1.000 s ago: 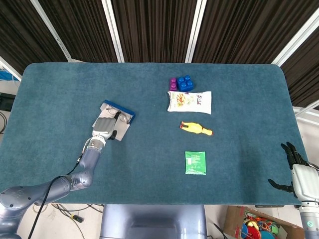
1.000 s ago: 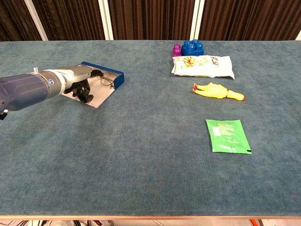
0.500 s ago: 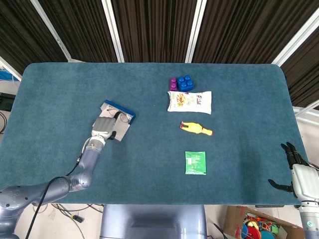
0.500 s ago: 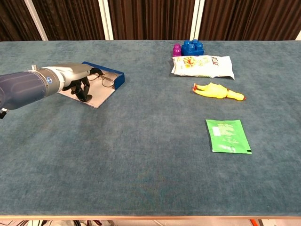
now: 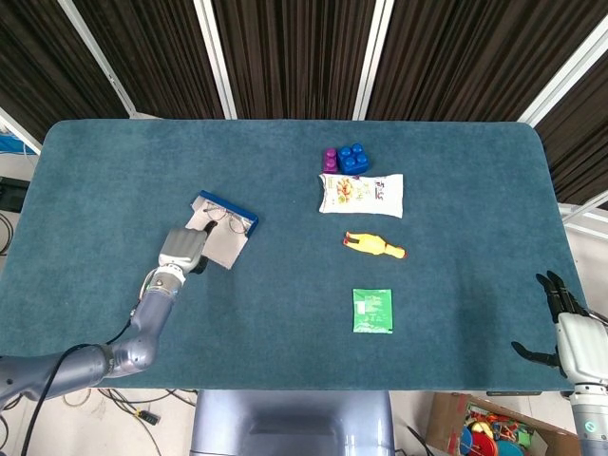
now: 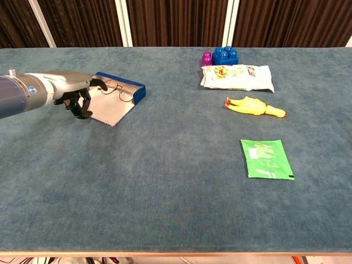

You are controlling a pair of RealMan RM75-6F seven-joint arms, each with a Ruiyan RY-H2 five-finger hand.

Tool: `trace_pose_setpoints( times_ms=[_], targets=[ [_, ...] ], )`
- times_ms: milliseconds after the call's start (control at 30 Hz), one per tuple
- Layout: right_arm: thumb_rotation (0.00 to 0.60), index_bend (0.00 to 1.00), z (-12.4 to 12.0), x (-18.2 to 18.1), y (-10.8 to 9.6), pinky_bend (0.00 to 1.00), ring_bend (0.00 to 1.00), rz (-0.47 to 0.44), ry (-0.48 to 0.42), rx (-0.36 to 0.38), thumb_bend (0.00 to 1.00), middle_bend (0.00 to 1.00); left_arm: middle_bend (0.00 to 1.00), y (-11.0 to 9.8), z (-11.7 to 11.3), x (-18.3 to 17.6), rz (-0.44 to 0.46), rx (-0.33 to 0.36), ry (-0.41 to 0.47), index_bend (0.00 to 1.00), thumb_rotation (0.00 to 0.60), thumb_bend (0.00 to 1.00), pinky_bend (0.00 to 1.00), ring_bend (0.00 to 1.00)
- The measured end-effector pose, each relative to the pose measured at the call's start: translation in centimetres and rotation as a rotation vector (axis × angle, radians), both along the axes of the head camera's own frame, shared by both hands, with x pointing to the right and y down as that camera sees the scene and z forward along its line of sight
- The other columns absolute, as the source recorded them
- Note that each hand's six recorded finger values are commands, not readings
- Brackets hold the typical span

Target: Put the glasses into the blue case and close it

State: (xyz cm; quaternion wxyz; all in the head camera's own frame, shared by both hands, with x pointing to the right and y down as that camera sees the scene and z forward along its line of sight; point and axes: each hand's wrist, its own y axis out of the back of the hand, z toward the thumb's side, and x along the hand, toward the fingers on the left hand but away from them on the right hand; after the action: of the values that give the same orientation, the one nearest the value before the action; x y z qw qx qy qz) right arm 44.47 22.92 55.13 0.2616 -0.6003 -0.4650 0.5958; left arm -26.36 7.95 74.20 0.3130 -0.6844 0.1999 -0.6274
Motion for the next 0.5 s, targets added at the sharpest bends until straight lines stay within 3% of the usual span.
trace_pose_setpoints(
  times_ms=[133, 200, 300, 500],
  targets=[
    [0.600, 0.05, 0.0, -0.1, 0.0, 0.29, 0.17, 0.000, -0.003, 0.000, 0.16, 0.01, 0.36, 0.1, -1.5, -0.7, 0.049, 0.061, 0.000, 0.21, 0.600, 0.13, 0.14, 0.20],
    [0.600, 0.05, 0.0, -0.1, 0.0, 0.29, 0.16, 0.000, -0.004, 0.000, 0.16, 0.01, 0.28, 0.2, -2.0, -1.0, 0.078, 0.088, 0.004, 0.21, 0.600, 0.13, 0.05, 0.11],
    [0.600, 0.05, 0.0, -0.1, 0.0, 0.29, 0.17, 0.001, -0.006, 0.000, 0.16, 0.01, 0.21, 0.7, -2.4, -1.7, 0.117, 0.107, 0.031, 0.21, 0.600, 0.13, 0.04, 0.08],
    [0.600, 0.05, 0.0, -0.1, 0.1, 0.29, 0.16, 0.008, -0.007, -0.003, 0.16, 0.01, 0.21, 0.8, -2.0, -3.4, 0.214, 0.134, 0.014, 0.21, 0.600, 0.15, 0.10, 0.07]
  ],
)
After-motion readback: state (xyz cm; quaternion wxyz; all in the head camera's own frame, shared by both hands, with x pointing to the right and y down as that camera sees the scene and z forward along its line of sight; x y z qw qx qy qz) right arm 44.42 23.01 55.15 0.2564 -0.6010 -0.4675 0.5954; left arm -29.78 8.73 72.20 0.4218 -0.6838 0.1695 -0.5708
